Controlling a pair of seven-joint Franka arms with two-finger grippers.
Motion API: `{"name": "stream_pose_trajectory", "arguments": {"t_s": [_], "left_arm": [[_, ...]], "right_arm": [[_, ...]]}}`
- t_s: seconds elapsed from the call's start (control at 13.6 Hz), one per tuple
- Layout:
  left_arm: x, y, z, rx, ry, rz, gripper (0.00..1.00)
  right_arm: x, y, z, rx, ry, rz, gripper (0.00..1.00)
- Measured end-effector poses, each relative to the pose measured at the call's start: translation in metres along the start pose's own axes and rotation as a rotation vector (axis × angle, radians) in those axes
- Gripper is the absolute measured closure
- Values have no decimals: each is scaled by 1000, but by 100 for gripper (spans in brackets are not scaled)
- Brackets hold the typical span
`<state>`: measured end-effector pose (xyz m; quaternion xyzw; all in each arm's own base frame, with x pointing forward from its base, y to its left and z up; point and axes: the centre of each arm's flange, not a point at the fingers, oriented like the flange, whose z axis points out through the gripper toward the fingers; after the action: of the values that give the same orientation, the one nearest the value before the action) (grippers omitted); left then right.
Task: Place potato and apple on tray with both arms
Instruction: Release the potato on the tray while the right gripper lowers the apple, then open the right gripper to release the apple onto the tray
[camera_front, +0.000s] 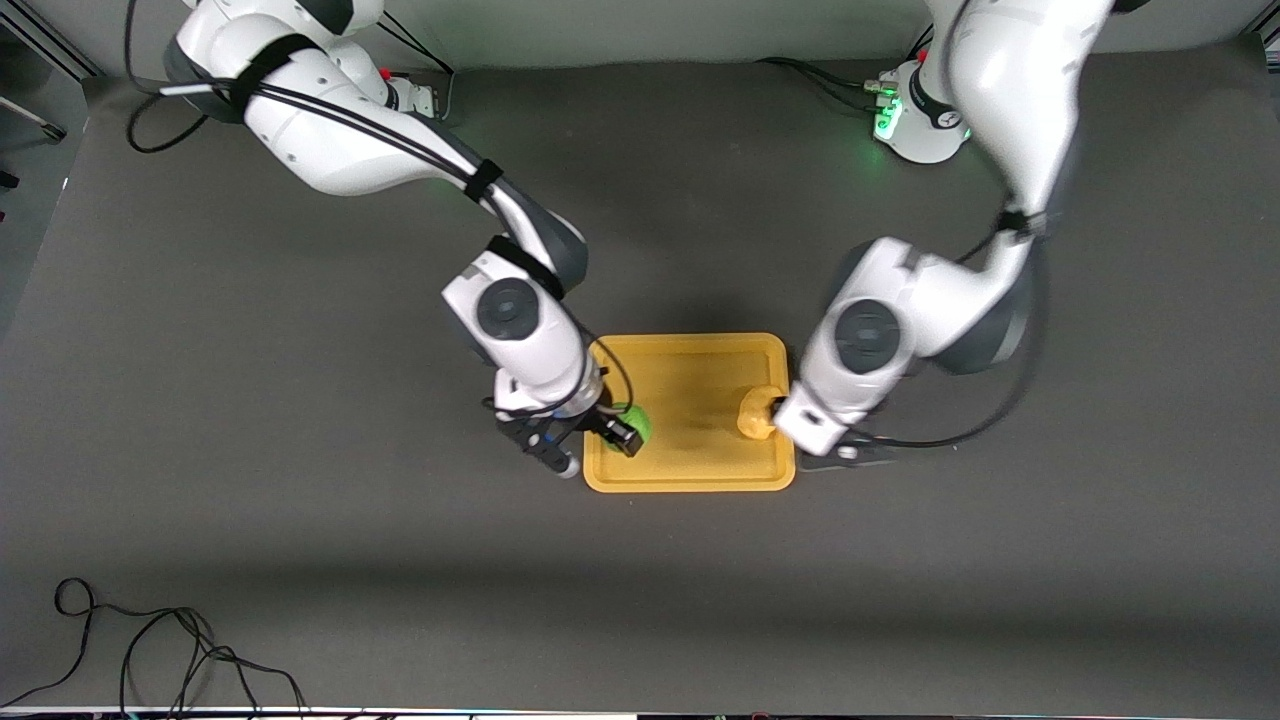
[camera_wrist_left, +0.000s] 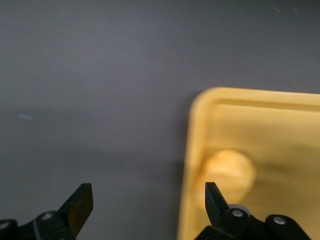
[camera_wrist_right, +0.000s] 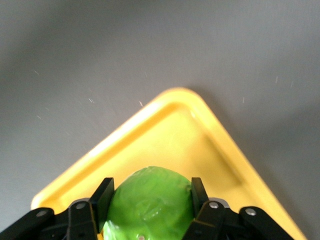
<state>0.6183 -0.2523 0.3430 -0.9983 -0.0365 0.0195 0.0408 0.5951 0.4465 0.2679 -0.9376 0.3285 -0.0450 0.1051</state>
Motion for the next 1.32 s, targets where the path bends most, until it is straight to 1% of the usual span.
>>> {"name": "stream_pose_trajectory", "arguments": {"t_s": [0.15,0.22,0.29,0.44,0.51,0.59,0.66,0.81,0.88,0.95,1.03,1.1,1.25,1.32], "left_arm": [[14,-72,-43,-9,-6,48,0],[18,-121,-69,-27,-23,89,0],[18,-157,-88,-37,-22,104,0],[11,-213,-124,-43,6,96,0],[5,-228,-140,-42,26,88,0],[-3,-239,-155,-40,48,78,0],[-10,-248,-167,-38,61,78,0],[-23,-260,-186,-32,73,74,0],[-28,-262,-191,-30,77,72,0],[-30,-262,-194,-30,80,72,0],[-31,-262,-194,-29,79,73,0],[-32,-262,-193,-29,76,74,0],[-32,-261,-189,-29,69,74,0],[-32,-261,-188,-29,67,74,0]], "right_arm": [[-28,2,27,-27,-6,-6,33],[-37,3,42,-37,-16,-6,33],[-40,3,51,-38,-19,-4,33],[-43,-1,59,-33,-15,7,33],[-44,-2,60,-30,-12,10,33],[-44,-4,59,-27,-5,6,26],[-41,-4,58,-24,4,1,16],[-28,-4,54,-21,13,13,0],[-20,-5,47,-27,8,21,0],[-12,-8,31,-42,-3,4,0],[-3,-11,2,-65,-15,-39,0],[9,-11,-32,-89,-12,-84,0],[40,-6,-102,-109,31,-190,0],[54,3,-126,-134,32,-265,0]]}}
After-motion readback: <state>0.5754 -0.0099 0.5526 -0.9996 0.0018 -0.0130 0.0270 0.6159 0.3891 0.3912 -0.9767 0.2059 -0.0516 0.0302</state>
